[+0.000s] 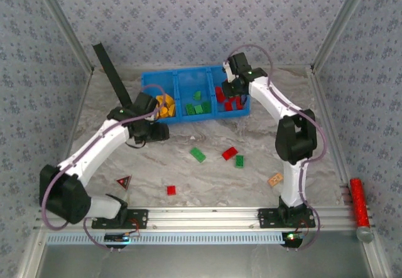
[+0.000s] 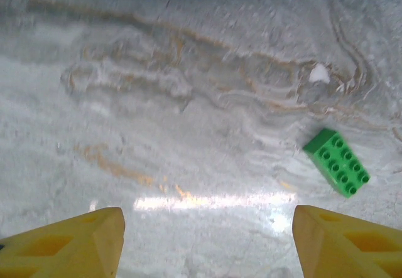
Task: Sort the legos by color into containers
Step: Place the lego in the container.
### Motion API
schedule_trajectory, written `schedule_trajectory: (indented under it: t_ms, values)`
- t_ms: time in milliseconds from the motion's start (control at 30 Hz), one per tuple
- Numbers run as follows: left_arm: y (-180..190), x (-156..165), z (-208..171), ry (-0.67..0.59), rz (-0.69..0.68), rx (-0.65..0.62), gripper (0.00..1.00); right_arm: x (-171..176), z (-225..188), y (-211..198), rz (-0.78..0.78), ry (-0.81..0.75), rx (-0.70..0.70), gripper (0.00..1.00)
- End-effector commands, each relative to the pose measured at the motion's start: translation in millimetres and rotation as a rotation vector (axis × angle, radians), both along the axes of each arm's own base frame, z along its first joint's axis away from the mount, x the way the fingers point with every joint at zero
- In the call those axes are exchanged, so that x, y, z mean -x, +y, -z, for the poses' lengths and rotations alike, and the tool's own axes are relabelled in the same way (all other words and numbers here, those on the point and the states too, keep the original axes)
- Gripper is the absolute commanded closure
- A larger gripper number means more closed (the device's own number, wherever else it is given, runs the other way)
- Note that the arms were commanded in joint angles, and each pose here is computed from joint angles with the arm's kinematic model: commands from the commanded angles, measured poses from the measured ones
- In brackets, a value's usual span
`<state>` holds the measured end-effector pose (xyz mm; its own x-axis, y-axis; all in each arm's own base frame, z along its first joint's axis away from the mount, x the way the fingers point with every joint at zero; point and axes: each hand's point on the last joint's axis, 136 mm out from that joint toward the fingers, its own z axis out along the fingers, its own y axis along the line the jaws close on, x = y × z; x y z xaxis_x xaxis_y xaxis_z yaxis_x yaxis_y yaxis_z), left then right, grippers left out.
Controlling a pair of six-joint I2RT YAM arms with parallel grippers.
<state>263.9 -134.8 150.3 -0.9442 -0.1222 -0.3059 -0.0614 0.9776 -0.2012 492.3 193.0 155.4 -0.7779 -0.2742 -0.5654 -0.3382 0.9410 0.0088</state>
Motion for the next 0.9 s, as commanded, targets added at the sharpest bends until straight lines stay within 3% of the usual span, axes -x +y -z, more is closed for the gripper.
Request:
schedule_trajectory:
  t_ms: [0,167,433,733,867]
  values:
    - [7,13,-11,-0.008,-0.089,0.027,0.28,-10,11,2,-0.015,0.028,0.007,0.78]
    - [2,30,-10,0.013,-0.112,0.057,0.27,-15,38,2,-0.015,0.071,0.018,0.76]
    - [-38,38,8,0.041,-0.113,0.131,0.25,-16,62,-2,-0.01,0.102,0.023,0.7]
    - [-82,21,18,0.043,-0.139,0.198,0.19,-6,46,-9,-0.012,0.071,0.022,0.55]
    - [-102,11,23,0.055,-0.109,0.197,0.19,3,33,-14,-0.012,0.049,0.022,0.54]
